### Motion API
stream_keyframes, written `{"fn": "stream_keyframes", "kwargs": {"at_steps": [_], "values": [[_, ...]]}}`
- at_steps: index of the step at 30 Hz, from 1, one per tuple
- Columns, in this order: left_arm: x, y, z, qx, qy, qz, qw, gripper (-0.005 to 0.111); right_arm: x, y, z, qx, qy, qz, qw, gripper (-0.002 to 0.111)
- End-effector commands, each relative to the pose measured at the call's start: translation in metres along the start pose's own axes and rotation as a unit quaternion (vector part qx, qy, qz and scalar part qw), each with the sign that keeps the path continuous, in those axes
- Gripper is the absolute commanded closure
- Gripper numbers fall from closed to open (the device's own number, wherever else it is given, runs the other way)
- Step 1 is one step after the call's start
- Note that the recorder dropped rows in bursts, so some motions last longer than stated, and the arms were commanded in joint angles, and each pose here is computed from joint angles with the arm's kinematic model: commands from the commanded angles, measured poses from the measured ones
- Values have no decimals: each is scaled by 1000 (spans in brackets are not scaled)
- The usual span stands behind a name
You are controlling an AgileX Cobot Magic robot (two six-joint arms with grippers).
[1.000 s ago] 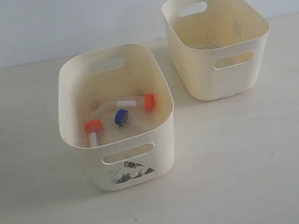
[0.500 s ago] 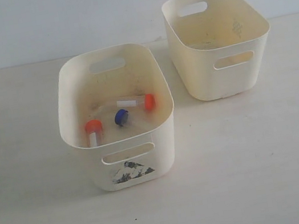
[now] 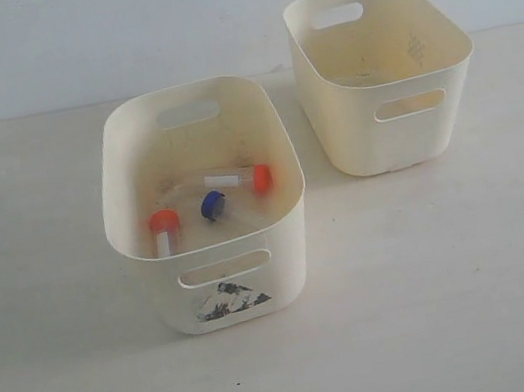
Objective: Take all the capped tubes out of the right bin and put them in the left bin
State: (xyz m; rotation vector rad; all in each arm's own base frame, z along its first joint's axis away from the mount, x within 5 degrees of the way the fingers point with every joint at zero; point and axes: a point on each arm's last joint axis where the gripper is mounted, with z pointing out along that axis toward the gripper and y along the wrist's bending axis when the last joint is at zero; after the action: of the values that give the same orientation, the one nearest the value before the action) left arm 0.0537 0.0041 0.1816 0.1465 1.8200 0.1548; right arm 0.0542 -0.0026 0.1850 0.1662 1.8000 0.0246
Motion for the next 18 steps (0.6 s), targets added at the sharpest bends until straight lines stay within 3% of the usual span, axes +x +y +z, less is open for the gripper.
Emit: {"fn": "stream_keyframes", "kwargs": {"at_steps": [1, 18], "values": [[-2, 0, 0, 1, -4, -6, 1000, 102, 1, 0, 0, 2, 0, -12, 1000, 106], [-2, 0, 0, 1, -4, -6, 1000, 102, 1, 0, 0, 2, 0, -8, 1000, 106]]}}
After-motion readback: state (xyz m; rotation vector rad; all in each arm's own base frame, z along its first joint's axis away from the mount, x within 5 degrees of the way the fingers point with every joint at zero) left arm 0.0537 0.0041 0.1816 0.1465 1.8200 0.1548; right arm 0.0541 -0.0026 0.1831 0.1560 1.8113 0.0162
